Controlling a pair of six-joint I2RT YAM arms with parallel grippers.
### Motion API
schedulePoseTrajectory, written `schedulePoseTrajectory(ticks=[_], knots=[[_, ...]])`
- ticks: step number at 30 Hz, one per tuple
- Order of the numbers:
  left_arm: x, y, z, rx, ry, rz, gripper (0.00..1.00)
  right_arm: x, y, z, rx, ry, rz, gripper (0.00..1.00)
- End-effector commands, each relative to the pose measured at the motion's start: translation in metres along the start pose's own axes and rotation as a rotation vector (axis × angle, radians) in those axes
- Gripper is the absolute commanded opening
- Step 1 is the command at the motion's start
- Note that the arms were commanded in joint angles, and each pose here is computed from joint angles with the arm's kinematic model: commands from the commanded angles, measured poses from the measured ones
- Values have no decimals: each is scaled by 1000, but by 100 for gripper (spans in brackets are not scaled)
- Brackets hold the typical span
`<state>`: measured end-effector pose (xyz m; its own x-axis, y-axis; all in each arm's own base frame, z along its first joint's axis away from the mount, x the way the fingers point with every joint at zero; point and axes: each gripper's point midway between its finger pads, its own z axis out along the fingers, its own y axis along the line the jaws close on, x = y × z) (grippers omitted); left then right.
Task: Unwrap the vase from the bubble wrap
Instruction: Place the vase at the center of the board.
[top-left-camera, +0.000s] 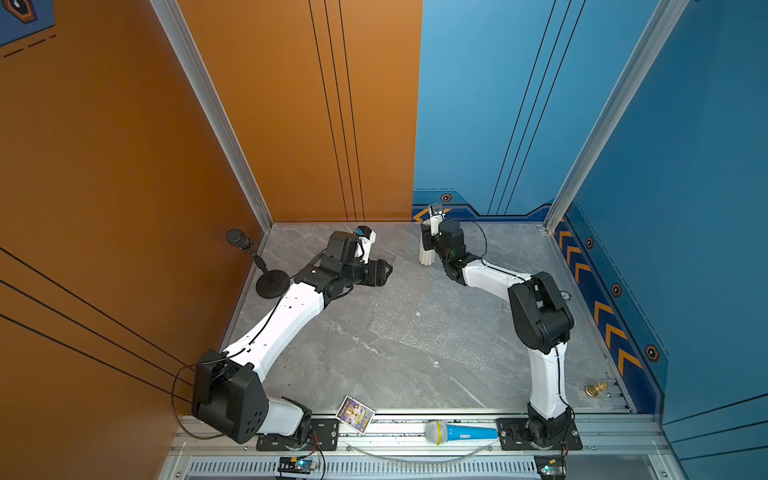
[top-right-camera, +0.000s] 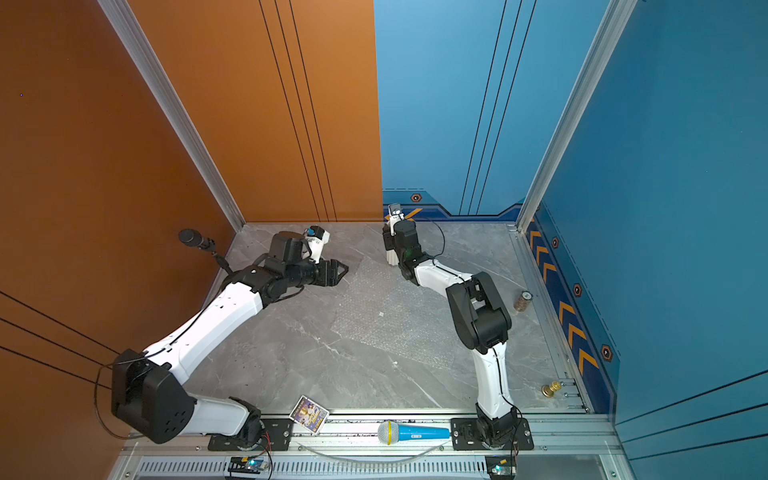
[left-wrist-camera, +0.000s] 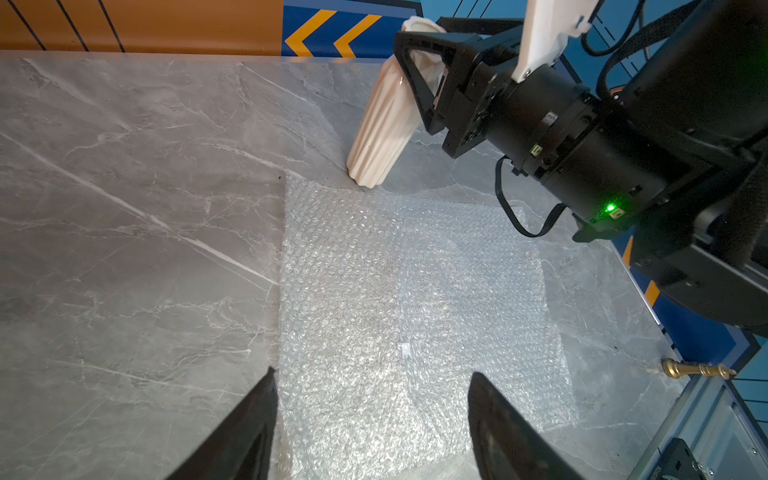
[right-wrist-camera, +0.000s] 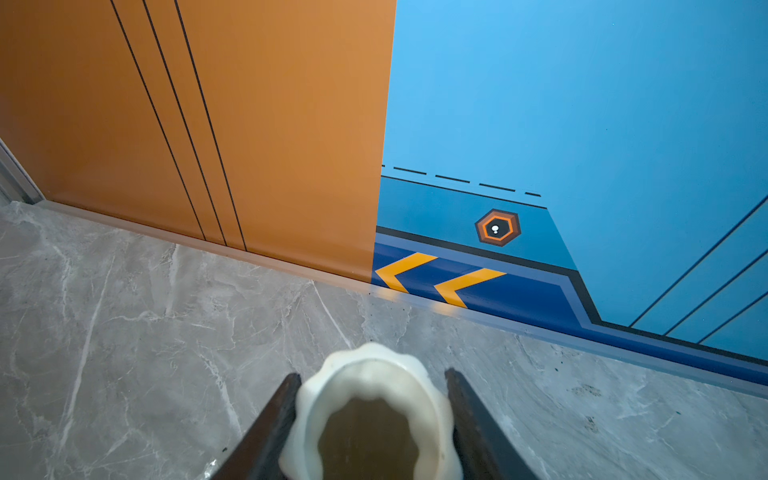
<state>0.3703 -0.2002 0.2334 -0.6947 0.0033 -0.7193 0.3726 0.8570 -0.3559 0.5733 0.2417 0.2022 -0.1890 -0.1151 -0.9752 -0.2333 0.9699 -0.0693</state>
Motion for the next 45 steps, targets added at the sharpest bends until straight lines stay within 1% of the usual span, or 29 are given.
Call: schedulePoseTrajectory(ticks=[1,8,9,12,19,21,23,26,33,34,35,45], knots=[[-1,6,-1,-18,-8,-6,73,-40,-3,-3,-10,-94,27,0],[-1,7,-2,-21,-10,-6,73,-36,-4,-2,-7,-84,24,0],[0,7,-1,-21,-6,-6,73,-21,-2,4,-7,-57,17,0],[0,7,-1,-19,-7,-6,72,-21,-2,4,-8,-56,17,1],[2,7,-2,-20,-5,-7,72,-21,-2,3,-9,-57,16,24],[2,7,-3,-21,-7,-5,73,-21,-3,3,-7,-59,18,26],[2,8,-3,-23,-7,-7,73,-21,-3,2,-13,-64,20,31],[2,8,-4,-23,-9,-5,73,-21,-2,0,-14,-65,20,34],[3,8,-5,-24,-12,-6,72,-13,1,0,-34,-52,10,46],[2,8,-6,-23,-14,-6,73,-27,0,-7,-37,-77,14,46],[2,8,-6,-23,-15,-5,73,-28,0,-9,-41,-81,12,48],[3,7,-8,-19,-19,-9,73,-27,0,-18,-49,-77,2,53]])
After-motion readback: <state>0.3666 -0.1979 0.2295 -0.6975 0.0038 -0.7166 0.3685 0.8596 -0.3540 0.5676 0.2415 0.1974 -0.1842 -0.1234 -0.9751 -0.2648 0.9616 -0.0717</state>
